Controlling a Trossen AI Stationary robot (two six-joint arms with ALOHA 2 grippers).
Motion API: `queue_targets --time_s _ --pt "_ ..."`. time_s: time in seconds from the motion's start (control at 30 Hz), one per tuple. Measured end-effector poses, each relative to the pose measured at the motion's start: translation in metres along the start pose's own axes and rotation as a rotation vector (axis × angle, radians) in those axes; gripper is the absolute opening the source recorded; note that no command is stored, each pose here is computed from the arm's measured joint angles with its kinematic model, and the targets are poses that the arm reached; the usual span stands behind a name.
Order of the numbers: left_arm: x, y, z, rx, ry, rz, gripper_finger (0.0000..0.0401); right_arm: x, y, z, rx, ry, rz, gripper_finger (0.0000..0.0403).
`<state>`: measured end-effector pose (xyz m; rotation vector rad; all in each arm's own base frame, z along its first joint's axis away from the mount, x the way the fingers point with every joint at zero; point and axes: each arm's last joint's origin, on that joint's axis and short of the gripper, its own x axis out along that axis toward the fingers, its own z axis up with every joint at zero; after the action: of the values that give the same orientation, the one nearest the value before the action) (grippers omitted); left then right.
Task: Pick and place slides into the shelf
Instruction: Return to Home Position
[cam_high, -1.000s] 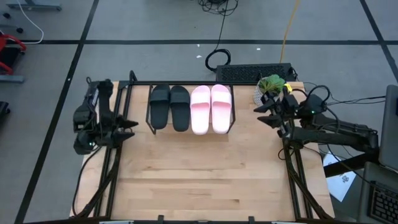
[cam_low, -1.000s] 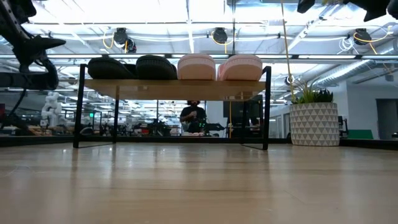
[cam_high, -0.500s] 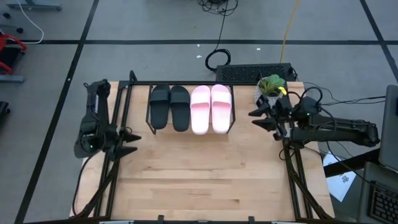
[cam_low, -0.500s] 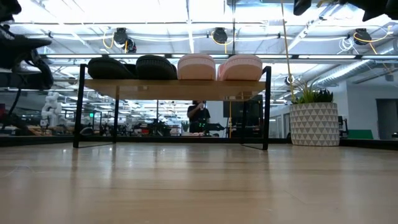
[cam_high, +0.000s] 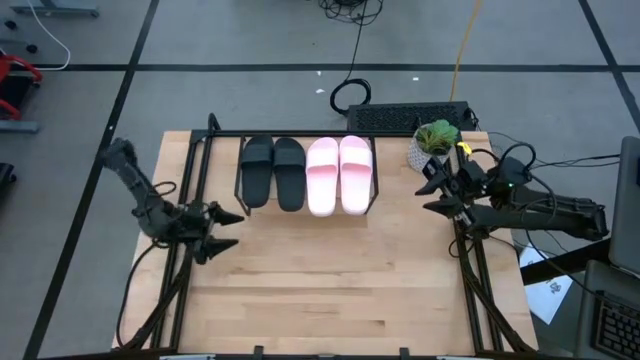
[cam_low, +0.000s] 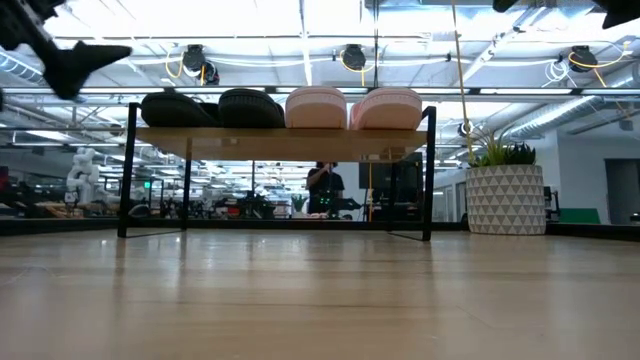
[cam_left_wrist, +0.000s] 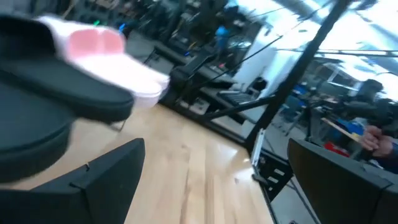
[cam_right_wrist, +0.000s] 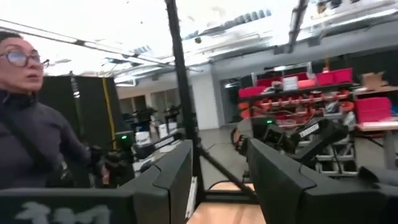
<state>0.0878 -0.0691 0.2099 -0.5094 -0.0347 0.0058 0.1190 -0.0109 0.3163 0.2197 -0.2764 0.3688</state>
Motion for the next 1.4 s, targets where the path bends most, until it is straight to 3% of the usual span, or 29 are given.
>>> queue_targets --time_s 0.13,0.23,0.37,0.6,0.8,0.97,1.1,1.27,1.4 --pt "0.012 0.01 -0.005 0.046 -0.027 -0.035 0.0395 -0.001 -0.001 -0.006 0.048 0.055 0.005 0.0144" --pt "0.016 0.017 -0.005 0.098 -0.023 0.025 0.0395 -0.001 -0.006 -0.02 0.095 0.103 -0.014 0.0144" --pt "0.02 0.027 -0.003 0.15 -0.034 0.107 0.0395 -0.004 -0.013 -0.042 0.063 0.127 -0.032 0.0144" --pt "0.021 0.04 0.004 0.162 -0.043 0.132 0.0395 -0.021 -0.026 -0.072 0.084 0.079 -0.058 0.0144" --pt "0.013 0.049 0.009 0.181 -0.04 0.121 0.0395 -0.038 -0.028 -0.094 0.132 0.02 0.014 0.0144" --pt "0.006 0.051 0.007 0.117 -0.013 0.103 0.0395 -0.045 -0.029 -0.099 0.152 0.026 0.021 0.0144" --pt "0.004 0.048 0.004 0.163 0.017 0.063 0.0395 -0.047 -0.036 -0.11 0.152 0.109 -0.044 0.0144" --pt "0.004 0.049 -0.008 0.168 0.101 0.147 0.0395 -0.051 -0.042 -0.118 0.134 0.179 -0.112 0.0144" --pt "0.005 0.053 -0.016 0.239 0.135 0.232 0.0395 -0.053 -0.046 -0.116 0.072 0.158 -0.183 0.0144"
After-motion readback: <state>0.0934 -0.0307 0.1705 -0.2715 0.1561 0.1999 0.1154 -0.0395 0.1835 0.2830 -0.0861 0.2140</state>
